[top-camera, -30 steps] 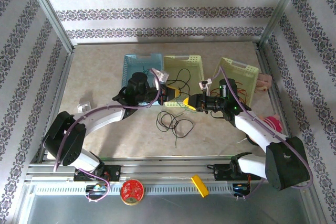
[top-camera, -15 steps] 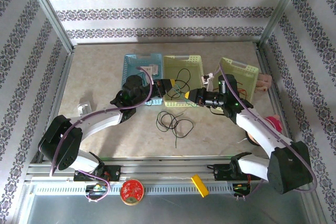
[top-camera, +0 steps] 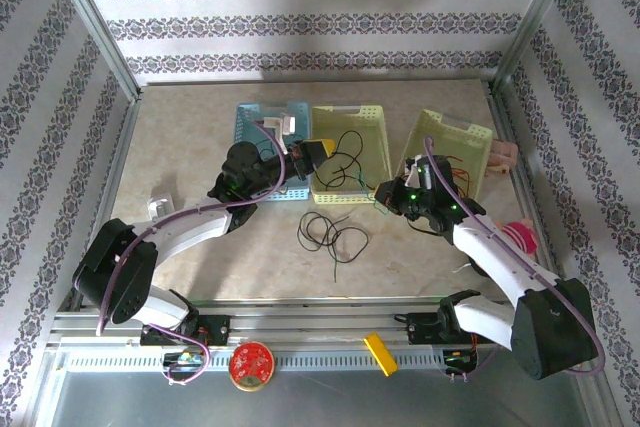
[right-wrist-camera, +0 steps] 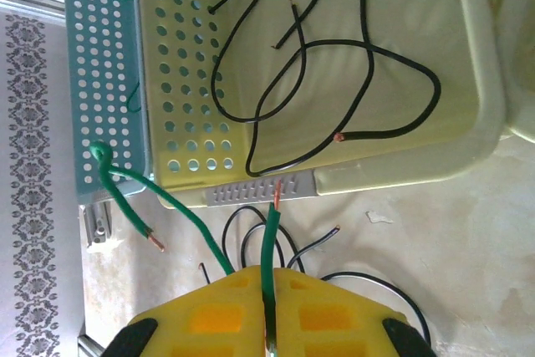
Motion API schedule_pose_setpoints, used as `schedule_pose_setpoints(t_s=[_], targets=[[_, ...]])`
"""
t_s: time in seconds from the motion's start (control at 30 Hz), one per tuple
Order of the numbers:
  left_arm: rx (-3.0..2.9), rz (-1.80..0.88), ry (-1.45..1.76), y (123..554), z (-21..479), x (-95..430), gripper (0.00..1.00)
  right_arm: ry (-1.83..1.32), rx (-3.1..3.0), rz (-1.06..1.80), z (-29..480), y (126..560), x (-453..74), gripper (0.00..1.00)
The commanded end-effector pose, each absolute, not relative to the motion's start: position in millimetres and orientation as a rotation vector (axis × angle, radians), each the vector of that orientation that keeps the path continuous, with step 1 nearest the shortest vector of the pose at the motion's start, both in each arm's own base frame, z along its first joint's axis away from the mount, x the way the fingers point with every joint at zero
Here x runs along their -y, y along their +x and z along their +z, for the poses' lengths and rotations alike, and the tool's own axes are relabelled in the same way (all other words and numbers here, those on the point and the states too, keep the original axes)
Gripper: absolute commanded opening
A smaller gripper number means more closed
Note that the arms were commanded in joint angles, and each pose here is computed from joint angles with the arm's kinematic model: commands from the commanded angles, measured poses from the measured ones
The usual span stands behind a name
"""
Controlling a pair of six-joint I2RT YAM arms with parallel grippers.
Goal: Untangle the cables
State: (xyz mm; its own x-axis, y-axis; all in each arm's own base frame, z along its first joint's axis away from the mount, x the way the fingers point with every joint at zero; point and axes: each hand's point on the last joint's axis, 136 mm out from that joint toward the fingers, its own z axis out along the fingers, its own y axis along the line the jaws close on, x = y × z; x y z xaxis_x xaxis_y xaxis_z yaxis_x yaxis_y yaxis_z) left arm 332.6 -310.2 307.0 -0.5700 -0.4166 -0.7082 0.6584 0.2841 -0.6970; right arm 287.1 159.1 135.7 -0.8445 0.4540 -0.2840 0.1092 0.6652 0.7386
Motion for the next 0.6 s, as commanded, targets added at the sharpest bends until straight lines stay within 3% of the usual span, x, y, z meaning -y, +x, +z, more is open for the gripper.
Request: schedule_pose_setpoints(t_s=[0.0, 0.1, 0.2, 0.4, 0.57], targets=[[-1.633, -1.397, 0.268, 327, 305, 308, 0.05, 0.404, -2.374, 1.12, 149, 289, -166, 0.03], [-1.73, -1.315, 0.268, 334, 280, 308, 0.35, 0.318, -2.329, 1.202, 167, 288, -176, 0.03], [-1.765, -1.337, 0.303, 334, 265, 315, 0.51, 0.207, -2.28, 1.316, 187, 283, -187, 0.03], [-1.753, -1.438, 0.389, 327, 260, 333, 0.57, 0.086, -2.249, 1.508, 208, 271, -204, 0.03], [-1.755, -1.481, 0.447, 321, 259, 343, 0.52, 0.076, -2.249, 1.553, 210, 271, -208, 0.03]])
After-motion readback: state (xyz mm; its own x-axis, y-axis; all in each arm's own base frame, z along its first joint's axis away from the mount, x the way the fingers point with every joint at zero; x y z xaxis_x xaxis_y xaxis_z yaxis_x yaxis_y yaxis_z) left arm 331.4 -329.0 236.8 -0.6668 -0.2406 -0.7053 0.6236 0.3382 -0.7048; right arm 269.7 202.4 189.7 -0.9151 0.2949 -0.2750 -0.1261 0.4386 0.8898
